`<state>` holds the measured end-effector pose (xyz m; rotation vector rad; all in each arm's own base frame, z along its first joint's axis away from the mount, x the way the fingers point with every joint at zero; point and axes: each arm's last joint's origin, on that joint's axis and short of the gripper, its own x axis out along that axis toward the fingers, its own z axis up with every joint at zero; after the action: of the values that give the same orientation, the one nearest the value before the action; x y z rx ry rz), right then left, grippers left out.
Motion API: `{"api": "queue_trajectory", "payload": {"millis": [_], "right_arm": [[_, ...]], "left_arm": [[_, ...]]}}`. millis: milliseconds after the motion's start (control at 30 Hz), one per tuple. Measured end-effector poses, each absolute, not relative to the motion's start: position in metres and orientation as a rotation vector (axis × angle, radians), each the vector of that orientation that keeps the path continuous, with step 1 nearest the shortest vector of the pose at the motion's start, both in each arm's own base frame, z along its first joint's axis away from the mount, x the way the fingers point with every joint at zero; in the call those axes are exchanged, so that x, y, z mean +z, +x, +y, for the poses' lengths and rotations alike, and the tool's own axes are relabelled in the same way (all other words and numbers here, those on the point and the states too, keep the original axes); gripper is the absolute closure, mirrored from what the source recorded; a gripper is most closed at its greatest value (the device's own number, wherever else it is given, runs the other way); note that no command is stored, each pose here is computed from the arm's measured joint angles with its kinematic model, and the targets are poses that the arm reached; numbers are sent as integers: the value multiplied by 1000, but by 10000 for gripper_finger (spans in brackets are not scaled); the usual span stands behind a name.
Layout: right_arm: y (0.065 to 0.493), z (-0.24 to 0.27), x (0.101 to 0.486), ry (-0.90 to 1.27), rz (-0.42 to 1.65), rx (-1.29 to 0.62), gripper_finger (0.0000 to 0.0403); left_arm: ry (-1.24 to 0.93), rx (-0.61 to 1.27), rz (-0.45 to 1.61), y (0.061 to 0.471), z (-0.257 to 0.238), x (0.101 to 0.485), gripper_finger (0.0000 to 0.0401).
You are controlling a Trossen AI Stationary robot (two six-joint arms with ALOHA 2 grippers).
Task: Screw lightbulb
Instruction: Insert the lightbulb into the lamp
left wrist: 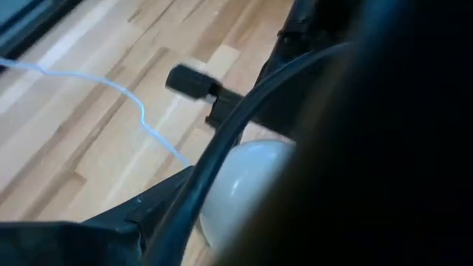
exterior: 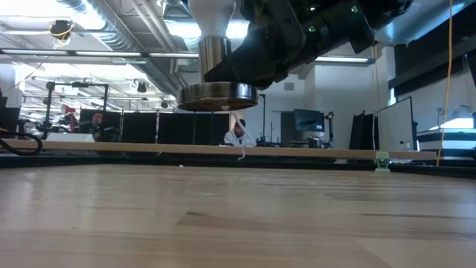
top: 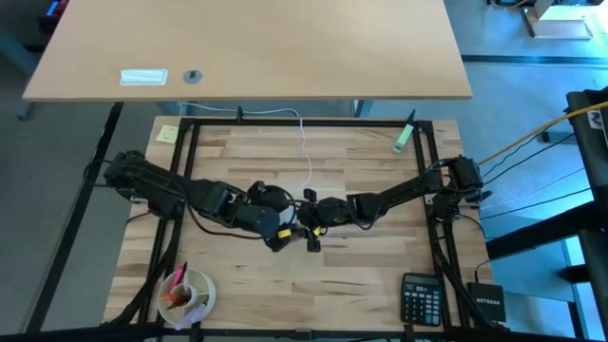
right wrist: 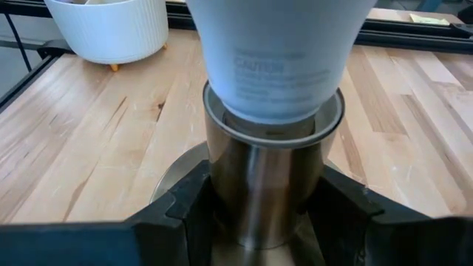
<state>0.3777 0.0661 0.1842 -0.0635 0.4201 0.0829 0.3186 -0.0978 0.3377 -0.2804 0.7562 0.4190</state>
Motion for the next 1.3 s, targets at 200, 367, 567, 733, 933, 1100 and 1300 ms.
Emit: {"api": "queue_trajectory", "payload": {"millis": [200,367,567,733,933,1100,1300], "right_arm": [[378,66,184,-63,417,82,225],[378,66,184,-63,421,82,225],[378,66,183,-64,425,83,225],[378,67,183,-60,424,105,225],[376,73,187,-27,405,275,225],[377,86,197,17,381,505,225],[376,100,208,72,360,716,225]], "left_arm": [[-274,417,787,317,-95,336,100],[-255,411,789,318,-94,336,104],[-217,375,813,320,-95,334,134],[-159,330,837,321,-96,332,153],[-60,173,875,321,-101,333,156],[12,-40,867,324,-107,337,157],[131,-300,787,329,-114,342,157]]}}
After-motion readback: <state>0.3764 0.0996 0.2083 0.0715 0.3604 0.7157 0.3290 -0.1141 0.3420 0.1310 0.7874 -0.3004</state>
